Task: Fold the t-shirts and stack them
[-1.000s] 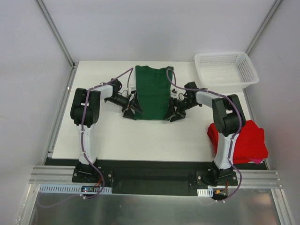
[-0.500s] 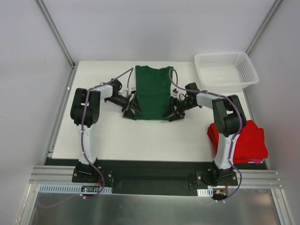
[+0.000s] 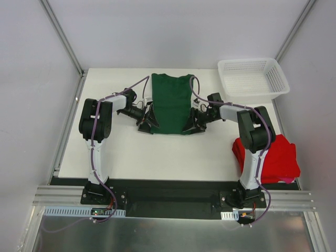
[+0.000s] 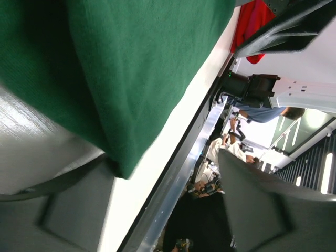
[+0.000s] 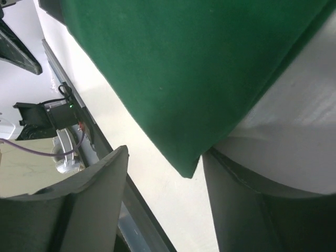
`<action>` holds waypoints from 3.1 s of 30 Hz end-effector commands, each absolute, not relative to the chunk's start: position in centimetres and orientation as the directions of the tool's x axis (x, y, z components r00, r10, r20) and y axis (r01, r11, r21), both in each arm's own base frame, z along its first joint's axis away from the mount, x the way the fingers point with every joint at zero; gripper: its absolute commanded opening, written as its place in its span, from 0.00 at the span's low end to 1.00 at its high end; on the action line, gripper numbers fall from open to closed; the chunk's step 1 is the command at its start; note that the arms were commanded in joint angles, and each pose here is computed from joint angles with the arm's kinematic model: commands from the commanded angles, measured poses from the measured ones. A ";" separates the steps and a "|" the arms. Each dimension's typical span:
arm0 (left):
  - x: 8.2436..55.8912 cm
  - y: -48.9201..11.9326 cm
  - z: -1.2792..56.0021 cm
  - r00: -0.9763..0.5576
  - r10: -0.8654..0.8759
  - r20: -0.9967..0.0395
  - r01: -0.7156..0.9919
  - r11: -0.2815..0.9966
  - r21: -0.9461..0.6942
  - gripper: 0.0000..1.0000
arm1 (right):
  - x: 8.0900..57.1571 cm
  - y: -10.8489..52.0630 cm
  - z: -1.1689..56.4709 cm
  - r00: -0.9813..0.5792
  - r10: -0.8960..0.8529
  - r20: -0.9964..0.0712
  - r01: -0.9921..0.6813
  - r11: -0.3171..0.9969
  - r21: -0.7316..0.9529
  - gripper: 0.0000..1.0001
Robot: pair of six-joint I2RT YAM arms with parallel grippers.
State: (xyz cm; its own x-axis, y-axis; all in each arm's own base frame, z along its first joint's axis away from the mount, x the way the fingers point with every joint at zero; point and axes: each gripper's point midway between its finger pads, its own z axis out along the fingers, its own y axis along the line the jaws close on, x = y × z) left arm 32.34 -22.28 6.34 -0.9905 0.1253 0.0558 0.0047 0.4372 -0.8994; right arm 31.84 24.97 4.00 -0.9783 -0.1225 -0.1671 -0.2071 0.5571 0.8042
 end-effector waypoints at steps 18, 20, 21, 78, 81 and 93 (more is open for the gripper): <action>32.8 -23.3 8.6 -0.988 0.157 -0.009 0.069 0.383 -0.921 0.56 | 32.0 23.9 2.8 -0.969 -0.151 -0.195 -0.246 0.626 0.740 0.38; 32.3 -23.3 8.2 -0.986 0.164 0.002 0.064 0.391 -0.918 0.57 | 32.1 24.1 2.9 -0.971 -0.144 -0.191 -0.239 0.623 0.745 0.38; 32.1 -23.4 8.1 -0.986 0.167 0.003 0.063 0.394 -0.917 0.57 | 32.2 24.1 2.9 -0.971 -0.139 -0.192 -0.237 0.622 0.747 0.38; 29.7 -21.9 10.5 -0.975 0.209 -0.077 0.165 0.445 -0.881 0.00 | 31.3 22.1 10.9 -0.933 -0.200 -0.299 -0.359 0.578 0.733 0.01; 29.3 -21.7 11.1 -0.972 0.213 -0.098 0.188 0.452 -0.872 0.00 | 30.3 21.6 11.2 -0.931 -0.222 -0.291 -0.366 0.578 0.730 0.01; 25.4 -20.5 12.8 -0.947 0.269 -0.175 0.284 0.449 -0.847 0.00 | 25.1 20.5 11.9 -0.905 -0.312 -0.289 -0.420 0.546 0.725 0.01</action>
State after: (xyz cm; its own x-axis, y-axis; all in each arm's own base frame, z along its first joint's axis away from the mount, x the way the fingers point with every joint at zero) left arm 27.60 -21.43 11.09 -0.9660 0.2327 -0.1124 0.2093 0.4499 -0.8682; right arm 27.37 21.66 10.21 -0.9302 -0.2639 -0.2551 -0.3633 0.5630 0.7423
